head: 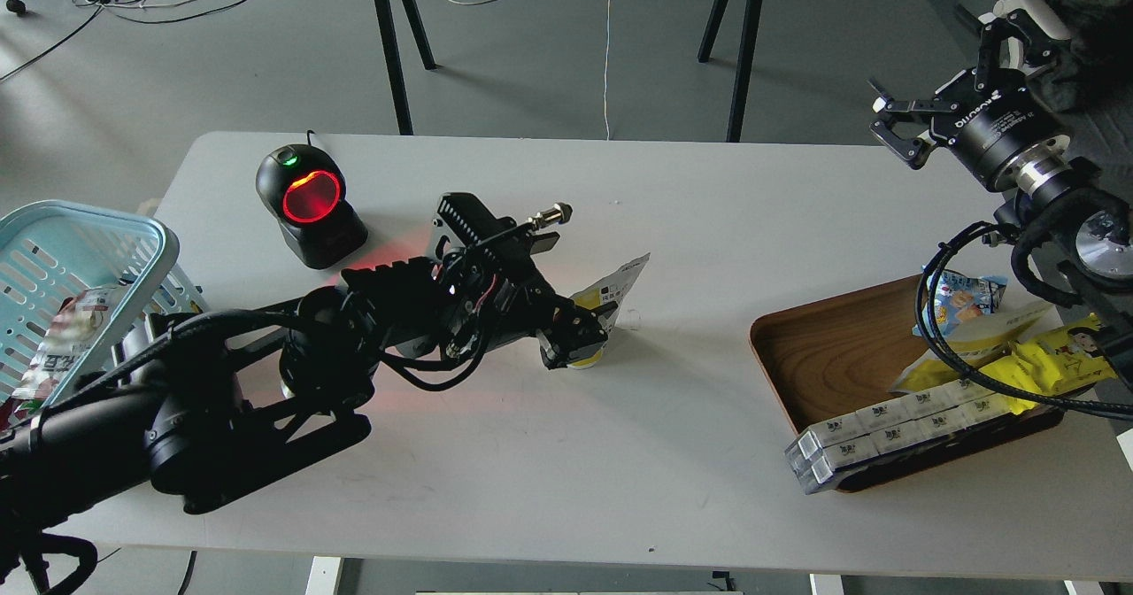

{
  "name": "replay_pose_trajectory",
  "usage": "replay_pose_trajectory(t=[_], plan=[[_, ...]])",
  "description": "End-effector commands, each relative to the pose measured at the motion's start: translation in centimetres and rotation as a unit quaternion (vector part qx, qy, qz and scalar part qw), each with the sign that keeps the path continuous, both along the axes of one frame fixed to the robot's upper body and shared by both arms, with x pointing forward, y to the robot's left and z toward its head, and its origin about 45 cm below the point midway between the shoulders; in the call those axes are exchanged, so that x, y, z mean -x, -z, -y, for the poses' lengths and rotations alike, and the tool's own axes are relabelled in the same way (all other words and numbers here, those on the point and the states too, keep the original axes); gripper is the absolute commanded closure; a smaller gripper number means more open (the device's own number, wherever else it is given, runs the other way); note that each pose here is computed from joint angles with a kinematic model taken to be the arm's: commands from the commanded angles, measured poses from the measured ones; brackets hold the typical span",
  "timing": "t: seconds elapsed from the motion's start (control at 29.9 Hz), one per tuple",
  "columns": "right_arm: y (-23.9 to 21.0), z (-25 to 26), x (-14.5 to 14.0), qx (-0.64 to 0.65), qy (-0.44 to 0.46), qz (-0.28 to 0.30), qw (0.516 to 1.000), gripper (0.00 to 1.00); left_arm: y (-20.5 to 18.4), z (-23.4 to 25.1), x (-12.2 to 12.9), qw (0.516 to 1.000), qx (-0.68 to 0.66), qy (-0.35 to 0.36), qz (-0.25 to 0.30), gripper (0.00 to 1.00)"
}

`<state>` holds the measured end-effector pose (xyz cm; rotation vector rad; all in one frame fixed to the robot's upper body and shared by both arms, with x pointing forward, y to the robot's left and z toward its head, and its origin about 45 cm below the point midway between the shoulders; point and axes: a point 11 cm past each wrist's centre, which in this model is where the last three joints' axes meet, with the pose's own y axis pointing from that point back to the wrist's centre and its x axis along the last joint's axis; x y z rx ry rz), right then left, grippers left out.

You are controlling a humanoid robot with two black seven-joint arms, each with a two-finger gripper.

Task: Scan snack and place in basket
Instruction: 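Grasp the yellow packet with the left gripper and lift it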

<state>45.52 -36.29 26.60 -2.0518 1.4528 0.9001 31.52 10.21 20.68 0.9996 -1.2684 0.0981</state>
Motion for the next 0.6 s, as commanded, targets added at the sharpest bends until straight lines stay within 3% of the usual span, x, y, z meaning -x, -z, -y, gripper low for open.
replay_pose_trajectory(t=[0.0,0.13,0.2,0.27,0.33,0.57], plan=[[0.07,-0.18,-0.04,-0.001,-0.001,0.000,1.000,0.02,0.73,0.32,0.51,1.000,0.008,0.003,-0.016,0.24],[0.23,-0.64,-0.10,-0.005,-0.004,-0.001,1.000,0.02,0.97,0.38,0.68,1.000,0.012,0.013,-0.026,0.61],[0.32,-0.68,-0.06,-0.005,-0.005,-0.002,1.000,0.02,1.02,0.52,0.89,0.999,0.016,0.022,-0.031,0.70],[0.32,-0.68,-0.06,-0.005,-0.005,-0.002,1.000,0.02,1.02,0.54,0.97,0.999,0.018,0.026,-0.033,0.94],[0.32,-0.69,-0.06,-0.005,-0.005,-0.002,1.000,0.02,1.03,0.50,0.95,0.999,0.018,0.024,-0.033,1.00],[0.17,-0.67,-0.11,-0.006,-0.004,-0.001,1.000,0.02,0.36,0.19,0.43,0.999,0.024,0.017,-0.026,1.00]])
